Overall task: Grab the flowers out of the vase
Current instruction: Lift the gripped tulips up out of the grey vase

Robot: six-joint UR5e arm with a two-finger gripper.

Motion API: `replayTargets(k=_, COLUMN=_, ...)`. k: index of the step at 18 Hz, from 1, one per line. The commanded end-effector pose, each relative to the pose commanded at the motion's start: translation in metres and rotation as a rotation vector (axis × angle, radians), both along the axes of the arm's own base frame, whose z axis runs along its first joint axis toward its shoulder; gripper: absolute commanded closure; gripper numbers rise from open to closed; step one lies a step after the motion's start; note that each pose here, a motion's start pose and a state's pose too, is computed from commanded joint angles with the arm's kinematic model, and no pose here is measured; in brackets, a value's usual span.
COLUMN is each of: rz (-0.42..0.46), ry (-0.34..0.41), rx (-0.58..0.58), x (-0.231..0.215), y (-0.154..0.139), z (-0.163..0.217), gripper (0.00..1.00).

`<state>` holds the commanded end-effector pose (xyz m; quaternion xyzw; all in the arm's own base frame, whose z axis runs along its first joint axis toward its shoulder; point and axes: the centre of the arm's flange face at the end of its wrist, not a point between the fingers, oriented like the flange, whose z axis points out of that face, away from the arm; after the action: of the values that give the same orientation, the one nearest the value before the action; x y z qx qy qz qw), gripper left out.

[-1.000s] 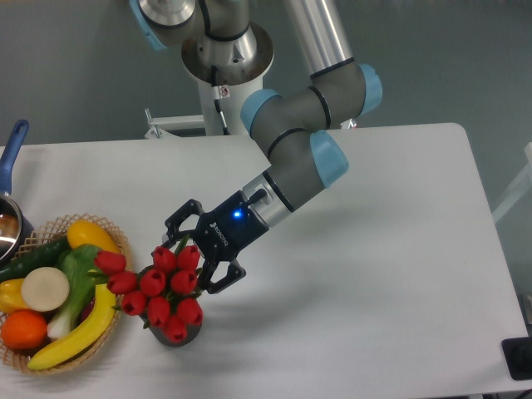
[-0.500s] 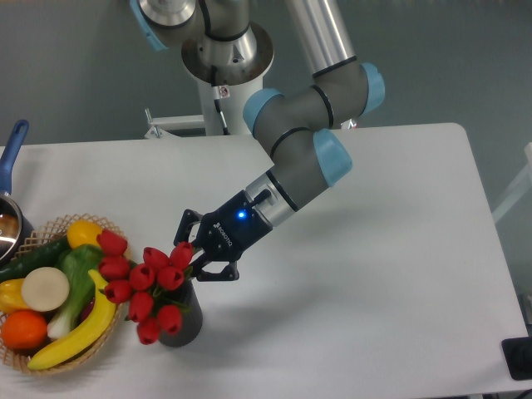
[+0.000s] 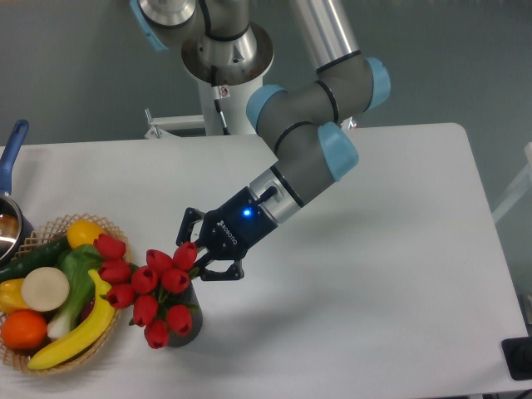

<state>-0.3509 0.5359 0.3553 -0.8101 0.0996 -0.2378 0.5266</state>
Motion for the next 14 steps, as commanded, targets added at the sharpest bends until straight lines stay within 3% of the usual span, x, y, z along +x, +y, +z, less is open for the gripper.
replayTargets(k=14, rz=0.095, ry=-0.101, rx=0.101, x=-0.032, y=-0.026, z=0.116, gripper=0.94)
